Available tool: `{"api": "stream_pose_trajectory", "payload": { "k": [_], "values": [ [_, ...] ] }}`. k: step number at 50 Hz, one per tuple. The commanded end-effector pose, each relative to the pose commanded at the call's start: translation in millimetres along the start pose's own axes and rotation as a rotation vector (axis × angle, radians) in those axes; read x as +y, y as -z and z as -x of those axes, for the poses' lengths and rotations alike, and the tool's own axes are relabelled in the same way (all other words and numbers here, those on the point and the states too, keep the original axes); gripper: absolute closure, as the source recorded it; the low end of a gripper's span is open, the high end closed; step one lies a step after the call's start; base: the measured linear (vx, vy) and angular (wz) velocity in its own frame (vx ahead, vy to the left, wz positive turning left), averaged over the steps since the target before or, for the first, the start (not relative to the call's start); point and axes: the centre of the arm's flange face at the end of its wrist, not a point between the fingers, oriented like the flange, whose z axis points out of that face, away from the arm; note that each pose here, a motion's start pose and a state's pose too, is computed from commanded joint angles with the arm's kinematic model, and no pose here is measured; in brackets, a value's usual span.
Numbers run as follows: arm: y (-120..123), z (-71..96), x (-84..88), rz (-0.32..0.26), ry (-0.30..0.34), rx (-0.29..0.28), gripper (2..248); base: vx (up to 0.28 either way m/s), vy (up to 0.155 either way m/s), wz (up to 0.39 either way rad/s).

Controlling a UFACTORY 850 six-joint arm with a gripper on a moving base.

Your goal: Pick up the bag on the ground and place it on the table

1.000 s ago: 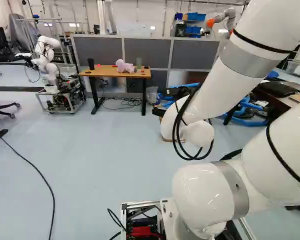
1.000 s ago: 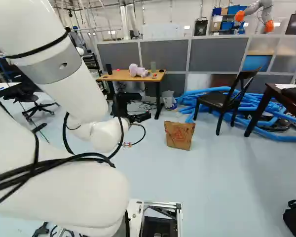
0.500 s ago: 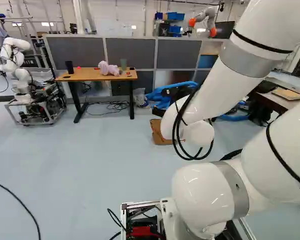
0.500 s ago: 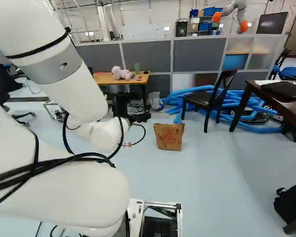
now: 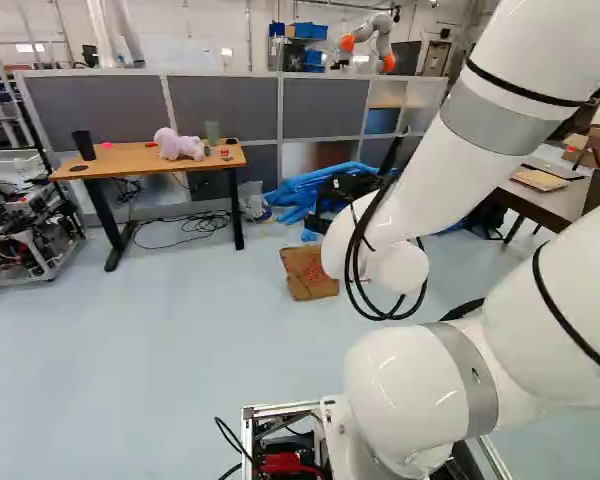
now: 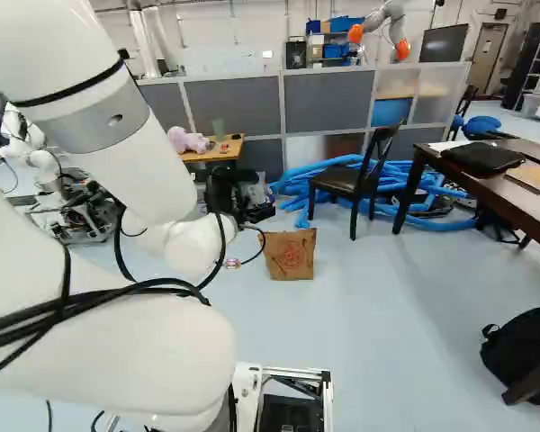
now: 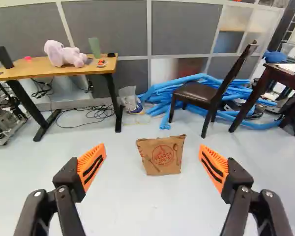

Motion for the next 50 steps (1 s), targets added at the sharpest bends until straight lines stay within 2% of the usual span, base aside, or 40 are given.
{"api": "stream_pose_trajectory", "payload": {
  "k": [33,50],
  "values": [
    [0.0,0.0,0.0,0.000,0.000,0.000,3,0.197,0.038,-0.246],
    [0.0,0.0,0.0,0.000,0.000,0.000,3,0.217,0.121,-0.106]
  ]
}}
